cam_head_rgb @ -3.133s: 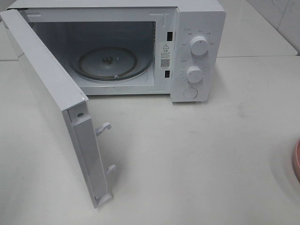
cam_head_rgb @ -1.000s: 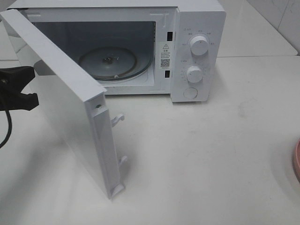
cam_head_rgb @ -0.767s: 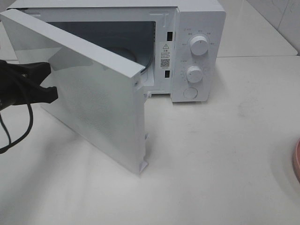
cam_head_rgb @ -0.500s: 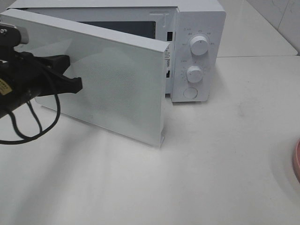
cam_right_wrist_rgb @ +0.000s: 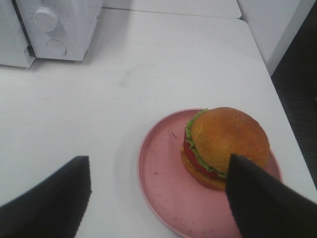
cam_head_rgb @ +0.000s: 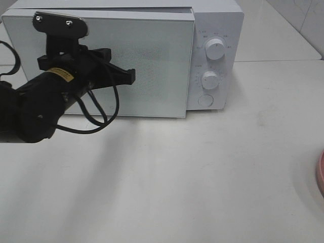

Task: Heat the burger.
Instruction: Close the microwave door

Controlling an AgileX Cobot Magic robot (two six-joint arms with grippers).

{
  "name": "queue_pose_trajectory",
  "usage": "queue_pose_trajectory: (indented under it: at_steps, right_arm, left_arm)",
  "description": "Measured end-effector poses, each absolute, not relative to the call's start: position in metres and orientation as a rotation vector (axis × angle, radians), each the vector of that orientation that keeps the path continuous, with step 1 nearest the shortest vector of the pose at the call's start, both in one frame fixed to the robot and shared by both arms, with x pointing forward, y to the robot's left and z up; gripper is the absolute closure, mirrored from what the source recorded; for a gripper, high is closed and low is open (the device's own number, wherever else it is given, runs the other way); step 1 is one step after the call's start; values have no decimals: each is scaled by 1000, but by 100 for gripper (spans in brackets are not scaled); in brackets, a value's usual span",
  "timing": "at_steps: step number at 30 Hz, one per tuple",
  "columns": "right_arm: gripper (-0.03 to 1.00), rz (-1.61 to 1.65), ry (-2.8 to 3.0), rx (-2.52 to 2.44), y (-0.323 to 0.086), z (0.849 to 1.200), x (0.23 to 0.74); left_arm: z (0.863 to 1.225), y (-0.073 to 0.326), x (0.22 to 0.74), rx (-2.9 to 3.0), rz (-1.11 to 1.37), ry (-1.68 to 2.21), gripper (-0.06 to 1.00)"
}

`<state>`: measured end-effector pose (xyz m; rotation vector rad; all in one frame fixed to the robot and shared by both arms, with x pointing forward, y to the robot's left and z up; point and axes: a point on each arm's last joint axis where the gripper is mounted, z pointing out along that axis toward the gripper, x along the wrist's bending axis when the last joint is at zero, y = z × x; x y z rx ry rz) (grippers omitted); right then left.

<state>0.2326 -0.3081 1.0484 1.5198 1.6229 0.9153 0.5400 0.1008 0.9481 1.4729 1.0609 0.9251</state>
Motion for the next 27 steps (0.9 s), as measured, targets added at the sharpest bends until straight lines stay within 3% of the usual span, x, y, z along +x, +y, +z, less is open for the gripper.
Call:
queue_pose_trajectory:
  at_steps: [15,27]
  right_arm:
    - [21,915,1623,1520,-308,1048,233]
    - [21,915,1623,1520,-308,1048,233]
  left_arm:
    - [938,51,567,1586,849,1080,94]
    - [943,40,576,1616,825,1079,94]
